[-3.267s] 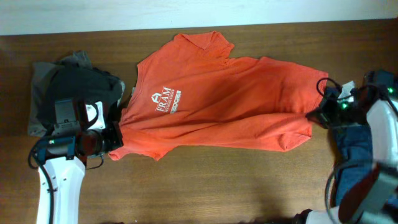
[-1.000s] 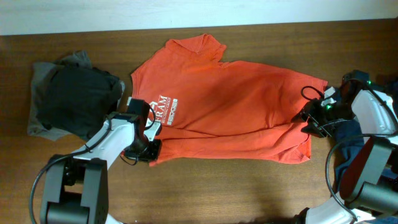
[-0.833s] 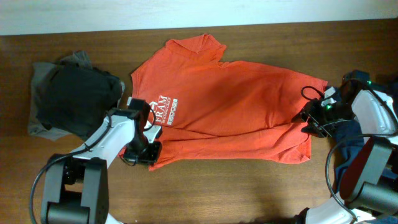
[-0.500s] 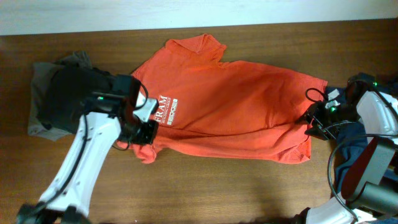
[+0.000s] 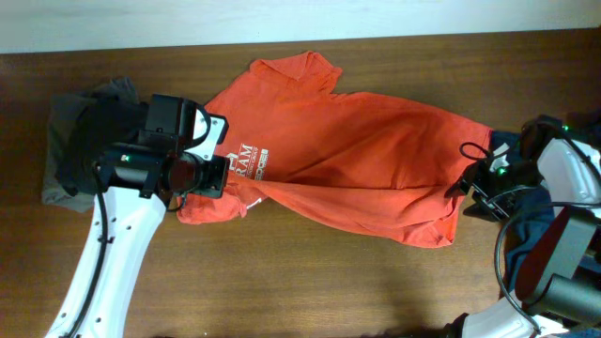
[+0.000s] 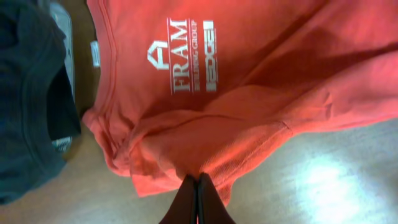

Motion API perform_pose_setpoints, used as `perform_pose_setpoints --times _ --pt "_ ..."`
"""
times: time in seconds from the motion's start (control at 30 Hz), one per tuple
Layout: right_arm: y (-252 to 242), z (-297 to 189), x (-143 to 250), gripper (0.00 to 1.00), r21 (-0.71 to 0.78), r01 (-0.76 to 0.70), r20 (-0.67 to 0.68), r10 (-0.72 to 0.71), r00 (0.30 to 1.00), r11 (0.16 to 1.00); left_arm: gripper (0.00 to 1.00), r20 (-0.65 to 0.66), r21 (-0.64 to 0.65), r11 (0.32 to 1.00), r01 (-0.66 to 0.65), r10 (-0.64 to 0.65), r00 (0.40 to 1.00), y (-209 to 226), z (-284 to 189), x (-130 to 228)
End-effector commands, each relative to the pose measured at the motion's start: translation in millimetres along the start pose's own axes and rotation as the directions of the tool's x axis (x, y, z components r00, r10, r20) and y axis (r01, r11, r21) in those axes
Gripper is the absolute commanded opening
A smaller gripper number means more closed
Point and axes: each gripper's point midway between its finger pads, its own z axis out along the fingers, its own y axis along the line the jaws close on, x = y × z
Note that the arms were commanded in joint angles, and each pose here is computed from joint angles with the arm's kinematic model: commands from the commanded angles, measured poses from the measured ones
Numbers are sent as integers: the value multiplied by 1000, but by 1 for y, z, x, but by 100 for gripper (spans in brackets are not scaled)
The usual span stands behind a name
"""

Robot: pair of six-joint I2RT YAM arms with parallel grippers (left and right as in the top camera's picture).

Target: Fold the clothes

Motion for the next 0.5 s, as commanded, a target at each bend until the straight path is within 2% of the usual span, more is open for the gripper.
perform_pose_setpoints --times 0.0,0.03,0.17,0.33,0.47 --pt "-9 13 4 52 13 4 -8 -4 1000 1000 0 30 -18 1000 -17 18 999 3 -6 -7" --pt "-11 18 1 49 7 11 6 -11 1000 1000 0 31 -18 1000 -17 18 999 3 -6 -7" --pt "-2 30 -9 44 -74 38 51 -34 998 997 0 30 -17 1000 -17 18 999 3 -6 -7" --pt "-2 36 -21 44 -82 57 108 -48 993 995 0 31 -17 1000 -18 18 999 3 -6 -7" --pt "-10 38 -28 45 -35 70 138 -65 988 997 0 30 -17 1000 -18 18 999 3 -6 -7"
